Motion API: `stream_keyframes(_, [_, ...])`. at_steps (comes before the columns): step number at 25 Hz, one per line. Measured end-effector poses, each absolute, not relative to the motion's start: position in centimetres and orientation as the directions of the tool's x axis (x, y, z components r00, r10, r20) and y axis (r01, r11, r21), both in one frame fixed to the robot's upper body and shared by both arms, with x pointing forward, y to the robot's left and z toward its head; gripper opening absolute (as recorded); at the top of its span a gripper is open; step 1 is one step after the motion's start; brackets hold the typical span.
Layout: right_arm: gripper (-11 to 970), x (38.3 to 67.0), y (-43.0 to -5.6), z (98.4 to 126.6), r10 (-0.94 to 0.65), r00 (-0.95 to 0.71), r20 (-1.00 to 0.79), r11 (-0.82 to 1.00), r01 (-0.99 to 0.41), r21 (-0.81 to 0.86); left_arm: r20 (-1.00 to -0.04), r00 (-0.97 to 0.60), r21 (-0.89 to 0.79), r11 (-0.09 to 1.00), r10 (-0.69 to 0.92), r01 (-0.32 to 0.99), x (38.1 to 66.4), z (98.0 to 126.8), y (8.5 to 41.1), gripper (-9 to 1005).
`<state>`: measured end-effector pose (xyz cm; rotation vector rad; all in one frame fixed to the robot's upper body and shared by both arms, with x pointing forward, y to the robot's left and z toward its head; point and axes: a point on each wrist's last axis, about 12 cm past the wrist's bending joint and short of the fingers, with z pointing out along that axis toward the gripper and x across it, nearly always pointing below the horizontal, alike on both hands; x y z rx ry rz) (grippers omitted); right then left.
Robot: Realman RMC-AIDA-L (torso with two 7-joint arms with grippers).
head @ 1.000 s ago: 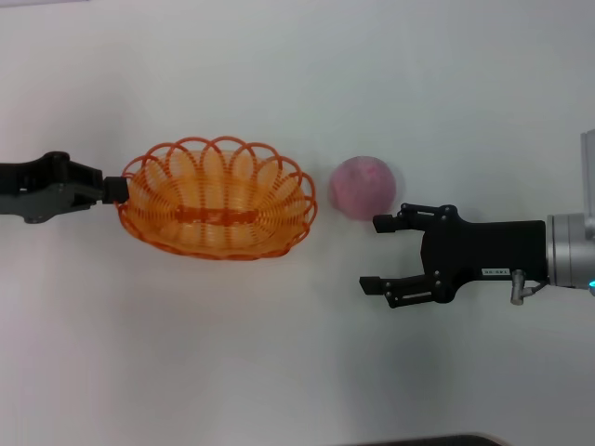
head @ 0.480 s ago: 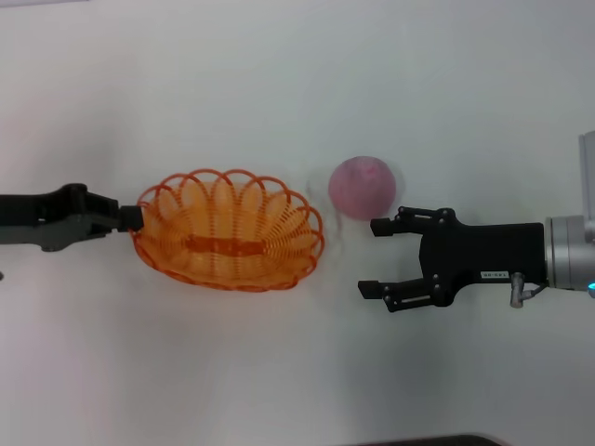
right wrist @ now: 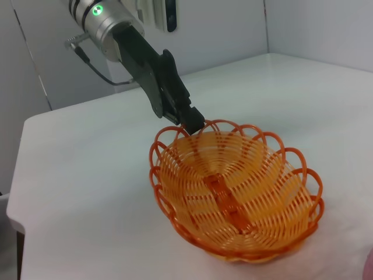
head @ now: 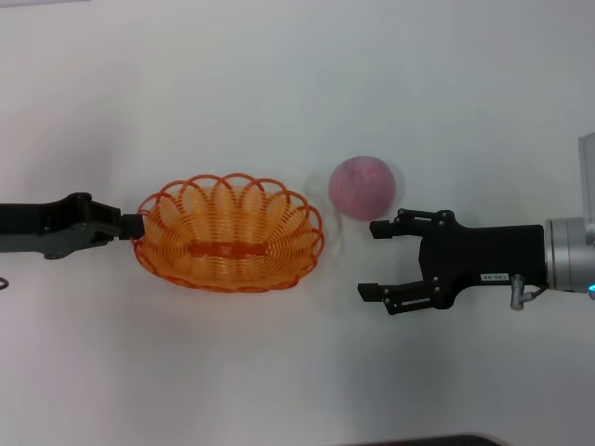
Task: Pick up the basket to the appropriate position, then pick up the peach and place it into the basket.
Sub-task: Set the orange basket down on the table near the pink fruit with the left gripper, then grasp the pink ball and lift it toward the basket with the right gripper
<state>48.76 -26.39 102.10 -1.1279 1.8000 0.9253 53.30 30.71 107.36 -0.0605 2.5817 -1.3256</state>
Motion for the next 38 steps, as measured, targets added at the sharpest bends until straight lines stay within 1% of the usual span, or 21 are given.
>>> stream_keyframes(7, [925, 48.7, -26.4, 102.1, -0.341, -0.281, -0.897, 0.334, -0.928, 0.164, -0.193, -0.970, -0.795, 0.603, -0.147, 0.067, 53.3, 107.1, 30.8, 91])
stream_keyframes(12, [925, 48.7, -26.4, 102.1, -0.341, -0.282, -0.897, 0.334, -0.928, 0.164, -0.180, -0.968, -0.794, 0.607, -0.173, 0.039, 53.1, 106.9, 31.1, 311])
stream_keyframes(24, [925, 48.7, -26.3, 102.1, -0.340, -0.282, -0.897, 0.333, -0.928, 0.165, -0.187, -0.967, -0.783, 0.621, -0.172, 0.040, 53.2, 107.0, 31.5, 523])
stream_keyframes(26, [925, 48.7, -26.3, 102.1, -0.340, -0.282, -0.897, 0.333, -0.928, 0.165, -0.198, -0.967, -0.776, 0.628, -0.158, 0.056, 53.2, 107.1, 31.5, 619])
stream_keyframes(27, [925, 48.7, -26.3, 102.1, -0.339, -0.282, -0.898, 0.333, -0.928, 0.165, -0.213, -0.966, -0.770, 0.633, -0.144, 0.075, 53.3, 107.2, 31.5, 668])
stream_keyframes(29, [925, 48.7, -26.3, 102.1, -0.339, -0.281, -0.898, 0.333, -0.928, 0.165, -0.272, -0.958, -0.750, 0.644, -0.092, 0.151, 53.3, 107.4, 31.6, 764])
stream_keyframes(32, [925, 48.7, -26.3, 102.1, -0.339, -0.282, -0.898, 0.332, -0.928, 0.166, -0.382, -0.924, -0.696, 0.659, -0.003, 0.285, 53.1, 107.2, 31.8, 829])
stream_keyframes(34, [925, 48.7, -26.2, 102.1, -0.338, -0.282, -0.898, 0.332, -0.929, 0.166, -0.443, -0.896, -0.654, 0.674, 0.026, 0.343, 52.9, 106.8, 32.2, 872])
stream_keyframes(35, [925, 48.7, -26.2, 102.1, -0.338, -0.282, -0.898, 0.332, -0.929, 0.166, -0.473, -0.880, -0.634, 0.676, 0.045, 0.375, 52.7, 106.6, 32.3, 871])
stream_keyframes(38, [925, 48.7, -26.3, 102.1, -0.338, -0.282, -0.898, 0.333, -0.928, 0.166, -0.602, -0.780, -0.526, 0.648, 0.173, 0.550, 51.8, 105.9, 32.2, 867])
